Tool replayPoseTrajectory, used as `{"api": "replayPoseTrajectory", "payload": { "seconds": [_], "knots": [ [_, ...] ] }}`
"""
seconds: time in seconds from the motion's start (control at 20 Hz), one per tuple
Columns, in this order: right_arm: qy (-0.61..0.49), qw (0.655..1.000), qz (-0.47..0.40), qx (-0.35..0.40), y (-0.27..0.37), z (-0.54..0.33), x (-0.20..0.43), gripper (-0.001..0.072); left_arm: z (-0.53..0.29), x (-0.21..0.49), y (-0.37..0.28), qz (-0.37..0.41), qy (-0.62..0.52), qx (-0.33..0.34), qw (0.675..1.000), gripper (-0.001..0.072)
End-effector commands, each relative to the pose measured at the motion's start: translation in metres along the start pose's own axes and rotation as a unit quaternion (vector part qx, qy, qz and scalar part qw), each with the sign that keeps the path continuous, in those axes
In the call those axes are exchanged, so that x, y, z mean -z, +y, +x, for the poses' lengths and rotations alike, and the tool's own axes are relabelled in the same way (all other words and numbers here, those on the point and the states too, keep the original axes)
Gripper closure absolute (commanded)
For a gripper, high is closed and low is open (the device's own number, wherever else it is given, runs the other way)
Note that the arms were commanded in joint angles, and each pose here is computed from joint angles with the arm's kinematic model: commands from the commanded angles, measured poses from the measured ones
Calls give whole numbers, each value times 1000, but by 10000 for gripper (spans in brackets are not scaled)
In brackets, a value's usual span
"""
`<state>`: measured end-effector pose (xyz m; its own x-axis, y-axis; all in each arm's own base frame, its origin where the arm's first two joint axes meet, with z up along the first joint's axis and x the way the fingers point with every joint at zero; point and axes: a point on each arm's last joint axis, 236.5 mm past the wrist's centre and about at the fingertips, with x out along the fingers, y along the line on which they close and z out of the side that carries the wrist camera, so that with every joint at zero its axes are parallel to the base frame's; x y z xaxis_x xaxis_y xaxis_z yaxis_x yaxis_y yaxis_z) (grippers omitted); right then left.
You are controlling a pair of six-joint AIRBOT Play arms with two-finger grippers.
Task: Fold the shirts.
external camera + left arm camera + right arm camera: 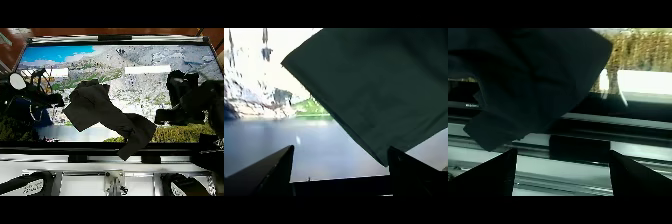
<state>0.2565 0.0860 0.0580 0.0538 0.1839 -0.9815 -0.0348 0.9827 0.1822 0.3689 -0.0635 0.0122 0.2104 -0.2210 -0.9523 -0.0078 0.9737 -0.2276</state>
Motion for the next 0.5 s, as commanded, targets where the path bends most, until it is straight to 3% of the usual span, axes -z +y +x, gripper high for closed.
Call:
{"api": "replayPoseTrajectory", "payload": {
  "seconds": [0.0, 0.25, 0.45],
  "knots": [
    [43, 997, 23, -57, 18, 49, 24, 33, 42, 18, 30, -84, 13, 38, 996, -13],
    [56, 996, 26, -63, 20, 55, 31, 34, 90, 27, 5, -102, 54, 99, 988, -13],
    [56, 996, 26, -64, 20, 55, 31, 33, 108, 30, 3, -114, 70, 105, 985, -13]
  ]
}}
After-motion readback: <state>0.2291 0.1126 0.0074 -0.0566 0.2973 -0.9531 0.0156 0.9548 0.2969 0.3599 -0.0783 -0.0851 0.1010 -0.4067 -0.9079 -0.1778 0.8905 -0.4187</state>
